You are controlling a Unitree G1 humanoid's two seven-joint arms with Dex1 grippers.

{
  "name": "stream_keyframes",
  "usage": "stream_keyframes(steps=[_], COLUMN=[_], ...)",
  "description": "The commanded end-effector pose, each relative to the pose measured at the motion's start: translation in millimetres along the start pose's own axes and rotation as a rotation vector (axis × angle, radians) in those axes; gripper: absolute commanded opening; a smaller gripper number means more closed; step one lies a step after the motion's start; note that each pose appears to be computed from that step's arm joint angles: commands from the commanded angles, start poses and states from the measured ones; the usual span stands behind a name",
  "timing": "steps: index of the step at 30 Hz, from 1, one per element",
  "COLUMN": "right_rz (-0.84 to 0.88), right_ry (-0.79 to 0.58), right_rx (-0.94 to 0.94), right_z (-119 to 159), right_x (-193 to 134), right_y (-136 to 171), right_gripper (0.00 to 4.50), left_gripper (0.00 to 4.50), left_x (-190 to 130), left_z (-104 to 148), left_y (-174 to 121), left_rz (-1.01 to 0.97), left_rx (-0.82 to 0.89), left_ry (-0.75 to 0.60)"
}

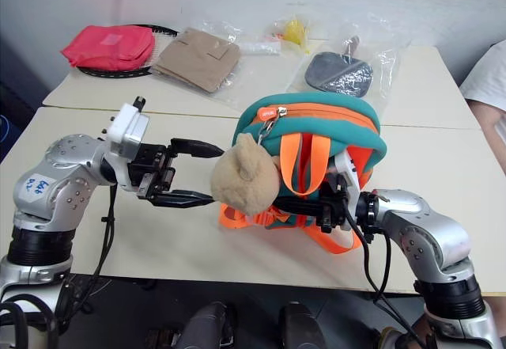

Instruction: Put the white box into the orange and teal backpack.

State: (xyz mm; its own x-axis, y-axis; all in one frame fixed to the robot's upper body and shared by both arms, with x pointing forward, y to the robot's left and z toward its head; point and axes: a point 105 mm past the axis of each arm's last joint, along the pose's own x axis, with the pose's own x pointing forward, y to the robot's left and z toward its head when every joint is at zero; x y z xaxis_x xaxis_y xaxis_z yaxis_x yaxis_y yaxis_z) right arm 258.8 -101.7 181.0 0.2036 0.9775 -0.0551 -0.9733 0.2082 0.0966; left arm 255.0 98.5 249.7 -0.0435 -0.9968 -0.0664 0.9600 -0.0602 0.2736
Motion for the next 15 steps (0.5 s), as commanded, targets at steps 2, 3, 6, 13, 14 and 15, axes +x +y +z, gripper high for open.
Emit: stream_keyframes(steps=[2, 3, 6, 13, 14, 15], right_rz=[-0.001, 0.001, 0.003, -0.001, -0.004, -0.007], right_ry=[0.012, 0.013, 0.014, 0.015, 0.015, 0.015], right_rx=[-0.012, -0.013, -0.013, -0.015, -0.016, -0.015], right_z=[-4, -4, -4, -7, -7, -8], right_x=[0, 0, 1, 2, 1, 1], right_y=[-2, -2, -4, -6, -6, -6], right_gripper=[0.02, 0.02, 0.02, 0.02, 0.02, 0.02], left_gripper=[4.47, 4.47, 4.47, 2.71, 2.5, 2.16], left_x=[22, 25, 33, 40, 37, 34], left_z=[25, 26, 27, 25, 24, 24], left_y=[-14, -14, -16, -22, -21, -19], left_rz=[0.021, 0.031, 0.04, -0.002, 0.007, 0.021], left_rx=[0.109, 0.112, 0.105, 0.11, 0.113, 0.113], left_ry=[-0.097, -0.105, -0.136, -0.151, -0.144, -0.138])
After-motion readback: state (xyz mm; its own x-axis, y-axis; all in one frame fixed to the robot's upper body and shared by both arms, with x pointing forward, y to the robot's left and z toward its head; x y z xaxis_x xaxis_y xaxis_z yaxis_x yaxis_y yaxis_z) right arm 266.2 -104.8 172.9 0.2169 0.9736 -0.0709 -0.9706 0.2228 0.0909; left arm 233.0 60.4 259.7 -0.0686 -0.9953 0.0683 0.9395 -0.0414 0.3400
